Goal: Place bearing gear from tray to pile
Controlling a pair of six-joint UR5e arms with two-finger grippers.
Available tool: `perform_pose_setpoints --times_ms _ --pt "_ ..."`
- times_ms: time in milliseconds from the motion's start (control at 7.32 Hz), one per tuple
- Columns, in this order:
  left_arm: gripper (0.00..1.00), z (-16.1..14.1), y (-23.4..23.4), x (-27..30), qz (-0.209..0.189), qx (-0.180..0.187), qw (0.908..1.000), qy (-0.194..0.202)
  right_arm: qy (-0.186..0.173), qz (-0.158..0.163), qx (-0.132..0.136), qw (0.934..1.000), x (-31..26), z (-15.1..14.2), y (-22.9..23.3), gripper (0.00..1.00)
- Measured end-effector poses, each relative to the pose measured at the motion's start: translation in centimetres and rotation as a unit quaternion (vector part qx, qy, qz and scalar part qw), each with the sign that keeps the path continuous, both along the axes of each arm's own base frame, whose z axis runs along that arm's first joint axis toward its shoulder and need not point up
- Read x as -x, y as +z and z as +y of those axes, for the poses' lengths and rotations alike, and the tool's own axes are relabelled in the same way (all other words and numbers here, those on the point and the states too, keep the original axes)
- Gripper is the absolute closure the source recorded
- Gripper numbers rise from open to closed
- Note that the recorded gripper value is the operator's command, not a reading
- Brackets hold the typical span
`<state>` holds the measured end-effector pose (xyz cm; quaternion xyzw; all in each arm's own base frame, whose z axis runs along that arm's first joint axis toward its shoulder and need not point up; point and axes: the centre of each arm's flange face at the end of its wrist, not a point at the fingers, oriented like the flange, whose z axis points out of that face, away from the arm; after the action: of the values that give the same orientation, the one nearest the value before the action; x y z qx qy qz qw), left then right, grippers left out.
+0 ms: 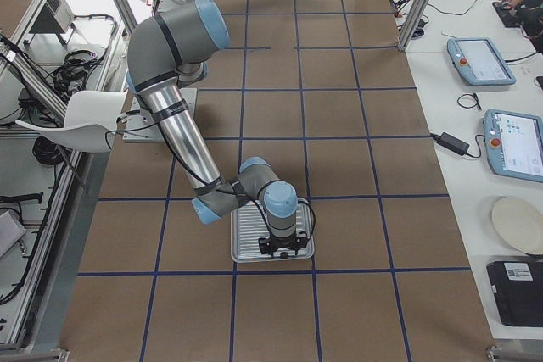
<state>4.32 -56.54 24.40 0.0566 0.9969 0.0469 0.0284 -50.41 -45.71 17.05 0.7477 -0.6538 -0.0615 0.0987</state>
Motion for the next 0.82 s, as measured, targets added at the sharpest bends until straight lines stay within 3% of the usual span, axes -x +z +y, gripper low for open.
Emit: perform_pose_setpoints --times_ms 137,273,546,683,820 --pt "0.82 0.5 -0.7 -4.9 0.007 -0.002 1.0 -0.004 0.001 0.001 -0.001 1.0 0.0 0.0 0.0 0.89" --pt "0.79 0.8 -1.3 -8.1 0.009 0.002 0.9999 -0.014 0.001 0.003 -0.004 1.0 0.1 0.1 0.1 1.0" --pt "0.62 1.6 -2.7 -13.3 0.006 0.009 0.9999 -0.01 -0.005 0.01 -0.011 0.9999 0.2 0.3 0.4 1.0" --pt "0.34 2.0 -3.4 -15.1 0.009 0.008 0.9999 0.002 -0.009 0.013 -0.017 0.9997 0.2 0.4 0.6 1.0" --pt "0.23 2.3 -3.7 -16.0 0.011 0.007 0.9999 0.008 -0.017 0.012 -0.018 0.9996 0.0 0.5 1.4 1.0"
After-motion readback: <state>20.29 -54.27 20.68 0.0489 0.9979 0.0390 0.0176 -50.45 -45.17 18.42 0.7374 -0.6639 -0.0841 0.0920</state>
